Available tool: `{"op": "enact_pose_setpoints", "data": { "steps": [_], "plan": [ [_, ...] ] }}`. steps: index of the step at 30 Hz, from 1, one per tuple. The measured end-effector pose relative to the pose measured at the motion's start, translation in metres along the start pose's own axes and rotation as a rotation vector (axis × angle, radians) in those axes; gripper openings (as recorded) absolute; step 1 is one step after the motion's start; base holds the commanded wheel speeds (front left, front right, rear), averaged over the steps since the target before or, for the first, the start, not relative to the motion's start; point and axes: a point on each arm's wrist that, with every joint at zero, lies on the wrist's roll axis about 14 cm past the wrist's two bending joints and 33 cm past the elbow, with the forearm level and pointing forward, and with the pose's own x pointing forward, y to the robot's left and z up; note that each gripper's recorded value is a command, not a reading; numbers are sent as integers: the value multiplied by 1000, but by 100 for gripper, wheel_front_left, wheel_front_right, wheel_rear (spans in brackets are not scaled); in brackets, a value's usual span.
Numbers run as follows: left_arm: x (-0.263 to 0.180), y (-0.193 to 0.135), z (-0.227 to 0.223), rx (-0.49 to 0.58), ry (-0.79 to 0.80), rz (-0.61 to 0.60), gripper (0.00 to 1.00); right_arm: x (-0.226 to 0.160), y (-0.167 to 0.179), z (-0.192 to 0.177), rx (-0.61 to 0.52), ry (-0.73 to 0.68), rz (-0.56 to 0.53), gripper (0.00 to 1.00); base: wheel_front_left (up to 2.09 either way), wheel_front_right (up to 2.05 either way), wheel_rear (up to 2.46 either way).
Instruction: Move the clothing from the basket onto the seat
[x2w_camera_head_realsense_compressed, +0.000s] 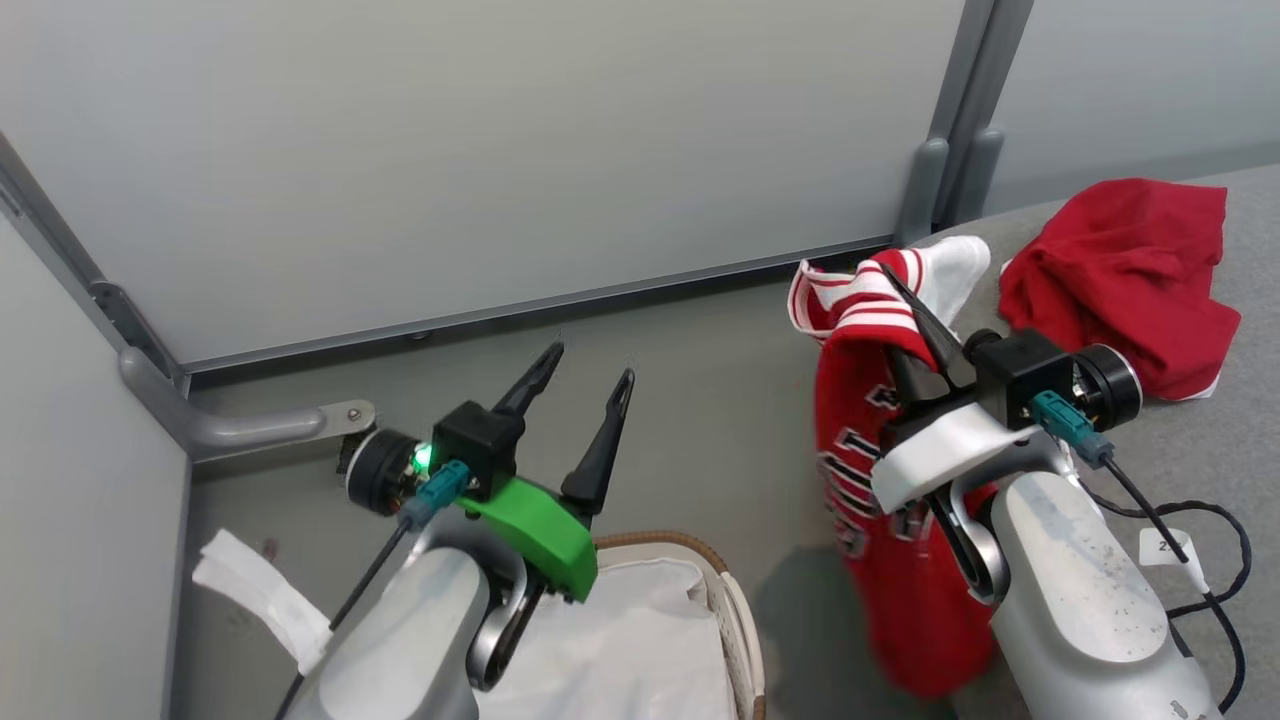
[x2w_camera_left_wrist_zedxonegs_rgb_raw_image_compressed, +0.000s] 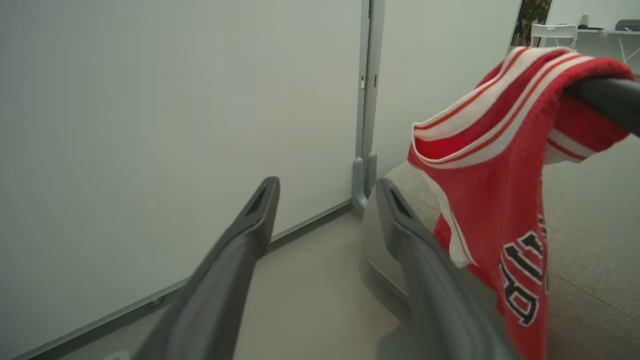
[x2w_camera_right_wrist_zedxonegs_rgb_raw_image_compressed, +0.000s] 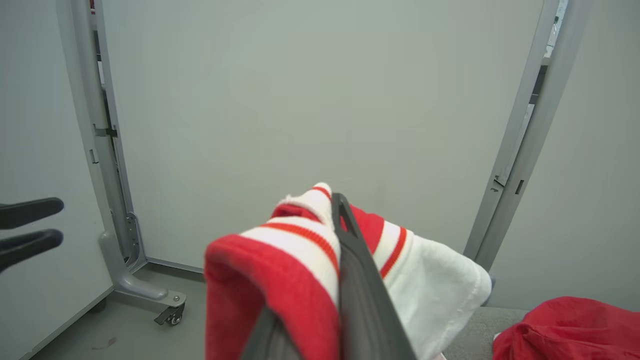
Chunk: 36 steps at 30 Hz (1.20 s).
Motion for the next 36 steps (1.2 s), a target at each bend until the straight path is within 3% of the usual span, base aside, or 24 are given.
{"op": "enact_pose_setpoints", "data": {
  "steps": [7,18,25,36],
  "plan": [
    [-17,-19,-45,-87,92,5,100,-10,-32,8,-48,-15,-88,0,0,0,0],
    [-10,-51,-64,-118,130,-74,100,-21,-76,18,-110,-19,-199,0,0,0,0],
    [8,-68,-71,-121,133,-152,100,5,-124,60,-280,-86,-283,0,0,0,0],
    [51,-88,-87,-139,124,-286,100,43,-233,156,-600,-170,-439,0,0,0,0]
  ]
}}
